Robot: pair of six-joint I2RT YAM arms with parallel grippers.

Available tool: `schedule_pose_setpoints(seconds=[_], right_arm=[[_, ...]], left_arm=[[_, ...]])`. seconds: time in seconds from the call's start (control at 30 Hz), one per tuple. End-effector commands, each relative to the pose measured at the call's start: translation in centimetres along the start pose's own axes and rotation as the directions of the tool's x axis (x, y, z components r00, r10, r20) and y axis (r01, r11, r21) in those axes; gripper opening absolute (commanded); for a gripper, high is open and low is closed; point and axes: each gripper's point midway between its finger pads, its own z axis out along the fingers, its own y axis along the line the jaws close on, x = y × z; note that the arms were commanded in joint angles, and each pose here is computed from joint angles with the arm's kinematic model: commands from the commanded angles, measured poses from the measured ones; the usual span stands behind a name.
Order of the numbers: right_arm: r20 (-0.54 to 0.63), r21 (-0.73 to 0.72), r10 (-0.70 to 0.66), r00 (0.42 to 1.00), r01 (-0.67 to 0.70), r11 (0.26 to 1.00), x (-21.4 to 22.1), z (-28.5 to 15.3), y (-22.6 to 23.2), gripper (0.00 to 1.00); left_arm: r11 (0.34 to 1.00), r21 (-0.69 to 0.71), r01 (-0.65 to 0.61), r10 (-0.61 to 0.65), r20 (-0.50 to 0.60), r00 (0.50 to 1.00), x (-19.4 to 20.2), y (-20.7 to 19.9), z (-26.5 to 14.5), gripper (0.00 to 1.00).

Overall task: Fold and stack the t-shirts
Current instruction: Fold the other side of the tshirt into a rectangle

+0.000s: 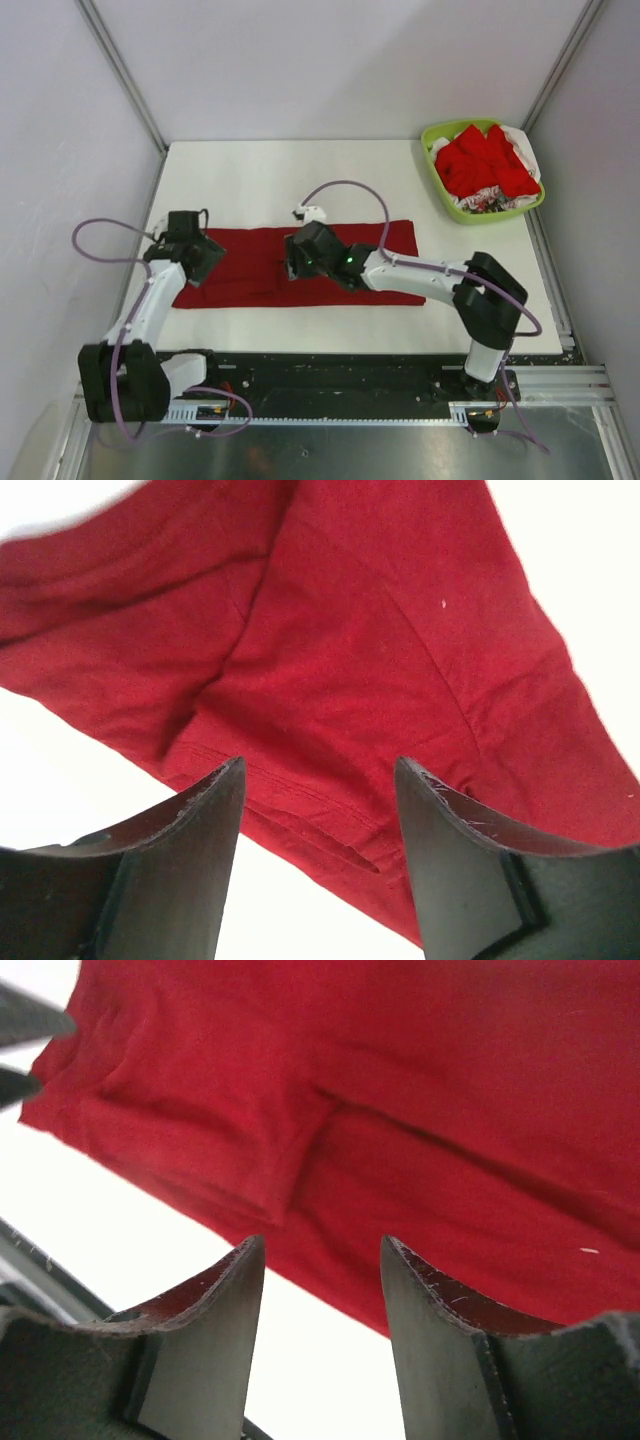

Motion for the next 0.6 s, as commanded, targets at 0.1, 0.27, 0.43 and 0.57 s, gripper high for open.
schedule_pose_setpoints(seconds=[0.1, 0.27, 0.43, 0.57], right_arm=[[0.063, 0.236, 0.033, 0.997, -0.047, 0.971, -2.4, -4.0, -10.3, 0.55], [0.067, 0.301, 0.083, 0.994, -0.099, 0.948, -1.9, -6.1, -15.2, 0.55], [0.068, 0.336, 0.120, 0.990, -0.136, 0.932, -1.2, -7.5, -18.2, 0.55], [0.075, 0.349, 0.135, 0.988, -0.153, 0.925, -1.1, -8.1, -19.5, 0.55]], left_arm=[[0.972, -0.087, 0.219, -0.217, 0.028, 0.976, 2.2, -3.3, 2.2, 0.64], [0.920, -0.147, 0.363, -0.358, 0.061, 0.932, 3.6, -3.3, 3.7, 0.66], [0.883, -0.192, 0.429, -0.418, 0.094, 0.904, 4.0, -2.5, 4.8, 0.71], [0.878, -0.212, 0.430, -0.411, 0.128, 0.902, 3.5, -2.4, 5.5, 0.75]])
